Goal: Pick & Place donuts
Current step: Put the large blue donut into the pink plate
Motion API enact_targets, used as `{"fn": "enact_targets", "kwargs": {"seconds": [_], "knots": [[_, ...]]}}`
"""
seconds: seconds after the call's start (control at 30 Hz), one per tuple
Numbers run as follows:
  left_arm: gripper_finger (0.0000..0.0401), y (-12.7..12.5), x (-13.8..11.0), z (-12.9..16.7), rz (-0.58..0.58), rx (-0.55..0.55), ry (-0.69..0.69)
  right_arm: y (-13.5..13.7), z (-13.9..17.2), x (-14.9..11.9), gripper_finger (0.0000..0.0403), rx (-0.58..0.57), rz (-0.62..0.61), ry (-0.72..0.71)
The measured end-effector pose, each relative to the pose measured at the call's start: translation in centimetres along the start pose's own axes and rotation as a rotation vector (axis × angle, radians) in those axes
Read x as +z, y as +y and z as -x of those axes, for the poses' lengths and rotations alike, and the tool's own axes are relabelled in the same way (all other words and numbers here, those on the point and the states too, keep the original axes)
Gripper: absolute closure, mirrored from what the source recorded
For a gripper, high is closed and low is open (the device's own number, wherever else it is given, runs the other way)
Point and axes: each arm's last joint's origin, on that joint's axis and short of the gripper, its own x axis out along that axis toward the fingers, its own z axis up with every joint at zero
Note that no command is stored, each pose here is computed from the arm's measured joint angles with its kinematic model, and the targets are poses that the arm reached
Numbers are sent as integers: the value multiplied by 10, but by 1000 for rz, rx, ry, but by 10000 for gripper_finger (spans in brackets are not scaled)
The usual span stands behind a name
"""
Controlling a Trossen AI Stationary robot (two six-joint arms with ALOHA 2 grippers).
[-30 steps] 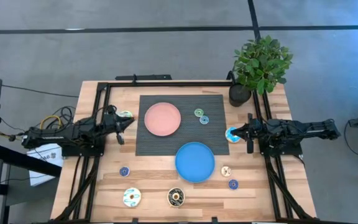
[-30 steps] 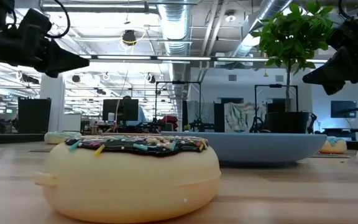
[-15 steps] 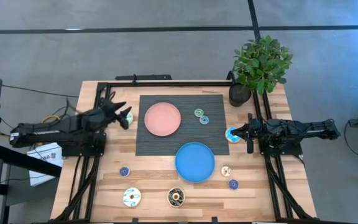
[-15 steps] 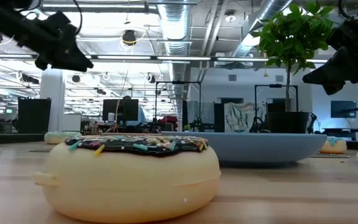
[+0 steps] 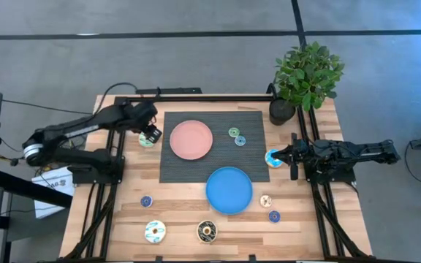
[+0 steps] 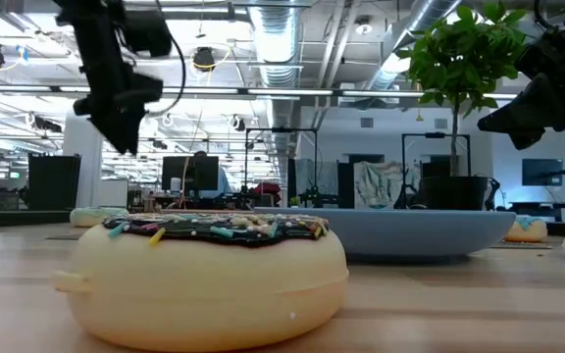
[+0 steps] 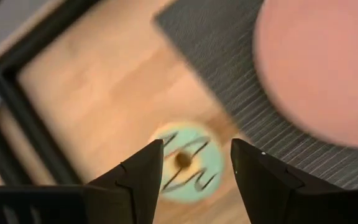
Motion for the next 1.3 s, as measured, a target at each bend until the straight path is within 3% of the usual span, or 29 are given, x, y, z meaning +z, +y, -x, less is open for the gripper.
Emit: {"fn": "enact_targets", "kwargs": {"seconds": [0.23, 0.83, 1.3], "knots": [[217, 8, 3, -30, 23, 144, 194, 0, 0, 0, 403, 0, 0, 0], [217, 11, 5, -68, -67, 159, 338, 0, 0, 0, 403, 0, 0, 0], [217, 8, 3, -76, -169, 86, 308, 0, 0, 0, 403, 0, 0, 0]]}}
